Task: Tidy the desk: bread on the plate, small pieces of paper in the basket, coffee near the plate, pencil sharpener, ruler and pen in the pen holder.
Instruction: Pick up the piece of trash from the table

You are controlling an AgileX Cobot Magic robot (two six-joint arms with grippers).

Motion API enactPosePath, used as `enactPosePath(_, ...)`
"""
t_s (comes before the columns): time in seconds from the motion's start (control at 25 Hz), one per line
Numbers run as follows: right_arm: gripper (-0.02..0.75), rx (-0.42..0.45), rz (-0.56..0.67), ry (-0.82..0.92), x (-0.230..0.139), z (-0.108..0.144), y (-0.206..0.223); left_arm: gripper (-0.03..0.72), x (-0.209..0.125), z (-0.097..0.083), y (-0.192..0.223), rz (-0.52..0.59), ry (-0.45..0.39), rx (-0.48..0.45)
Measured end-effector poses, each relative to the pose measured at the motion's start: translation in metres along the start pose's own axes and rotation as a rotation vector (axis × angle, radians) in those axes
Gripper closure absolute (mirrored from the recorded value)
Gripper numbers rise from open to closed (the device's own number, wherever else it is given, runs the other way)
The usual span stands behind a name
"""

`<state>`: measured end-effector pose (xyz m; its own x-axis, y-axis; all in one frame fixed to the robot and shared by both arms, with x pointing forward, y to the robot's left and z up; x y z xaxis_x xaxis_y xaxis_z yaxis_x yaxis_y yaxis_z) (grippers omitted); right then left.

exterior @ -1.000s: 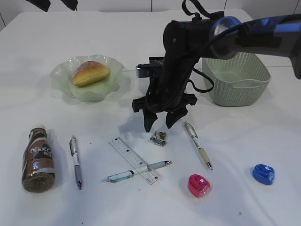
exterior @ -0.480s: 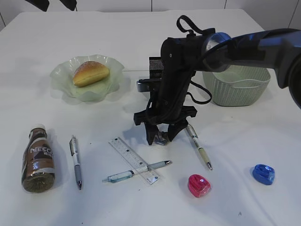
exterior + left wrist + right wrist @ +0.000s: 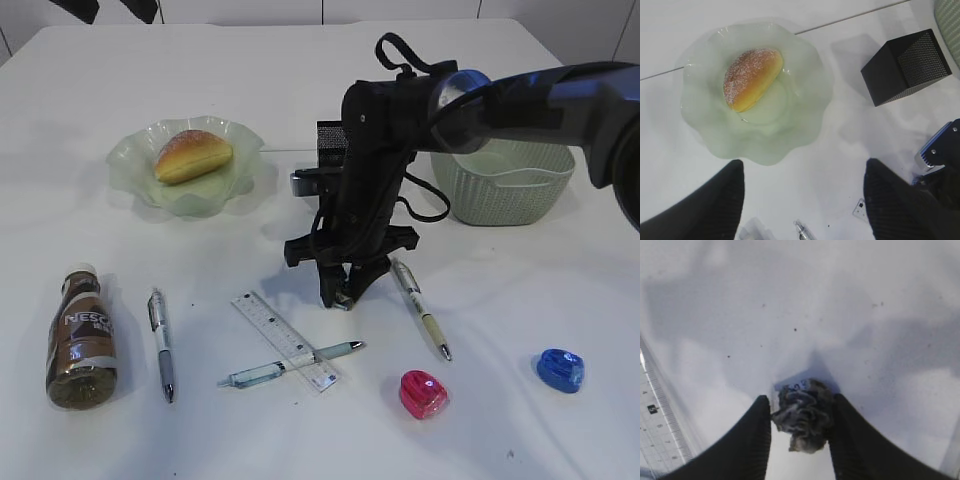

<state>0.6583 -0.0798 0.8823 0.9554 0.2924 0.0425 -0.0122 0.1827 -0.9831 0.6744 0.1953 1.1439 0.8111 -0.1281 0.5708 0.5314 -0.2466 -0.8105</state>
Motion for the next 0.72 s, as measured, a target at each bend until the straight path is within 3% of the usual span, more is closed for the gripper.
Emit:
enactPosePath(0.08, 0.512, -0.002, 0.006, -0.001, -0.001, 0.000, 0.000, 0.162, 0.000, 0.000, 0.000, 0.000, 0.000, 0.000)
enactPosePath(0.44, 0.669, -0.021, 0.020, -0.011, -0.002, -0.002, -0.001, 0.162, 0.000, 0.000, 0.000, 0.000, 0.000, 0.001)
enactPosePath(0.72, 0.683, -0.039, 0.049, -0.026, 0.000, -0.002, -0.012, 0.162, 0.000, 0.000, 0.000, 0.000, 0.001, 0.002)
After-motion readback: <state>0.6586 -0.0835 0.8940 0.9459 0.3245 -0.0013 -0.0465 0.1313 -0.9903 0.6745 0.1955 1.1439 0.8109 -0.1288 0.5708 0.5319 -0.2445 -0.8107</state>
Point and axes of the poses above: a point on each arm's last joint axis where the gripper is mounted, y pointing out along that axis toward the gripper, z along the wrist's bending axis when the last joint is at zero, x = y × z, the point moved 2 cm from there along y, pointing out along that axis toward the gripper, and after that the axes turned 1 degree about -y, right-handed, at the moved point
